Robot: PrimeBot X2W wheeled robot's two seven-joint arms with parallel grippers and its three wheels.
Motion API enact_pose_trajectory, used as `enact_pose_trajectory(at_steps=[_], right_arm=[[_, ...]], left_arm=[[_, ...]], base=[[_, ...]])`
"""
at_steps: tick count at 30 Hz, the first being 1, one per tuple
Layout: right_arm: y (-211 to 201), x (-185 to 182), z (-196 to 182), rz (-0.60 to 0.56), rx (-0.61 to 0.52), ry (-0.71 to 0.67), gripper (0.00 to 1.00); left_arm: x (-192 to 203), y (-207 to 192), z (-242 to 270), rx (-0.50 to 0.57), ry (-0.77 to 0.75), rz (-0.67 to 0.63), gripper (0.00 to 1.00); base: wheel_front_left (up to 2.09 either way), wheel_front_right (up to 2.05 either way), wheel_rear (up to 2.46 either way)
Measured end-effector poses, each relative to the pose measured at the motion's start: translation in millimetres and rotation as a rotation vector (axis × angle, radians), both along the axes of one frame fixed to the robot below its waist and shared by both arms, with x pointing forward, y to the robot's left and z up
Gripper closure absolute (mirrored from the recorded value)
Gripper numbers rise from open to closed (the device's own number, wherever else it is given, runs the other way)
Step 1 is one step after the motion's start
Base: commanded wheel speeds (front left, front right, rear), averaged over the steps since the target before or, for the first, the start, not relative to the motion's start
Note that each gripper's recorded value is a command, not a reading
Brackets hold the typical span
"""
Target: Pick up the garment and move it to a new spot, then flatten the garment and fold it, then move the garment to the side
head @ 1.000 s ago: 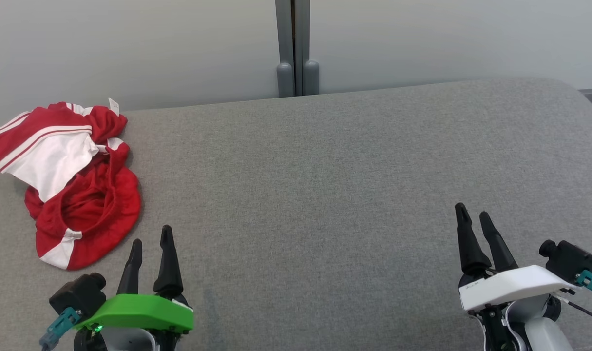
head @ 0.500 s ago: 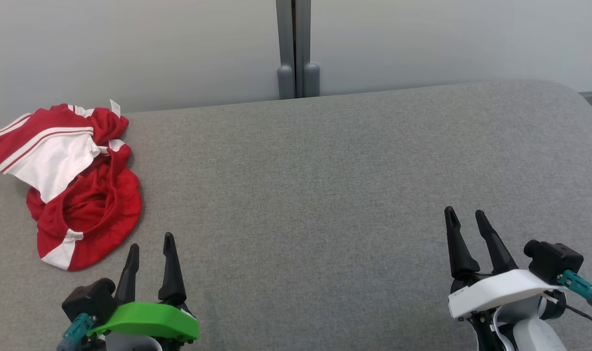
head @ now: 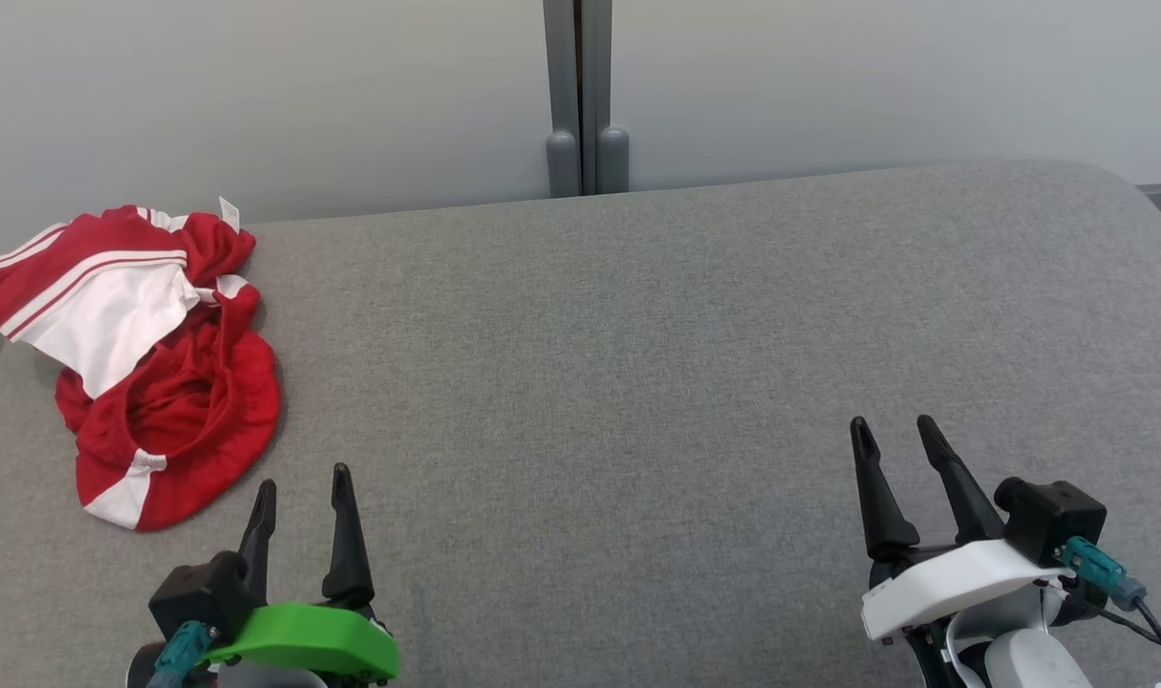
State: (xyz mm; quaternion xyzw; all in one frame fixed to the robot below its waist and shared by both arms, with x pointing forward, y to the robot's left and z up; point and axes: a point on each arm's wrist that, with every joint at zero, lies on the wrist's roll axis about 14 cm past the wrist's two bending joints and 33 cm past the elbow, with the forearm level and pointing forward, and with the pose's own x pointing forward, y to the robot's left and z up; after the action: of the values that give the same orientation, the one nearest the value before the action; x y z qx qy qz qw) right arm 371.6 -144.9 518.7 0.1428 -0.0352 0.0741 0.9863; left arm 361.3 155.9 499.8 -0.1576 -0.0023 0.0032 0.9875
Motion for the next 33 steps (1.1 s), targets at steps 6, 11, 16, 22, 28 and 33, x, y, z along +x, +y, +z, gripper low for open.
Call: enact_pose_trajectory(at_steps=[6, 11, 16, 22, 28, 33], right_arm=[[3, -1, -2, 0.009, -0.056, -0.007, 0.00], [4, -1, -2, 0.014, -0.099, -0.015, 0.00], [7, -2, -2, 0.023, -0.141, -0.026, 0.00], [9, -2, -2, 0.032, -0.184, -0.039, 0.00], [11, -2, 0, 0.038, -0.222, -0.056, 0.00], [13, -3, 1, 0.044, -0.260, -0.068, 0.00]], left_arm=[[-1, -1, -1, 0.035, -0.007, -0.003, 0.00], [-2, -1, -2, 0.044, -0.009, -0.001, 0.00], [-3, -4, -2, 0.083, -0.017, -0.010, 0.00], [-4, -4, -5, 0.105, -0.015, -0.010, 0.00], [-5, -6, -5, 0.144, -0.023, -0.014, 0.00], [-5, -8, -5, 0.173, -0.031, -0.019, 0.00]], base=[[0.00, 0.00, 0.00], [0.00, 0.00, 0.00], [0.00, 0.00, 0.00], [0.00, 0.00, 0.00], [0.00, 0.00, 0.00], [0.00, 0.00, 0.00]])
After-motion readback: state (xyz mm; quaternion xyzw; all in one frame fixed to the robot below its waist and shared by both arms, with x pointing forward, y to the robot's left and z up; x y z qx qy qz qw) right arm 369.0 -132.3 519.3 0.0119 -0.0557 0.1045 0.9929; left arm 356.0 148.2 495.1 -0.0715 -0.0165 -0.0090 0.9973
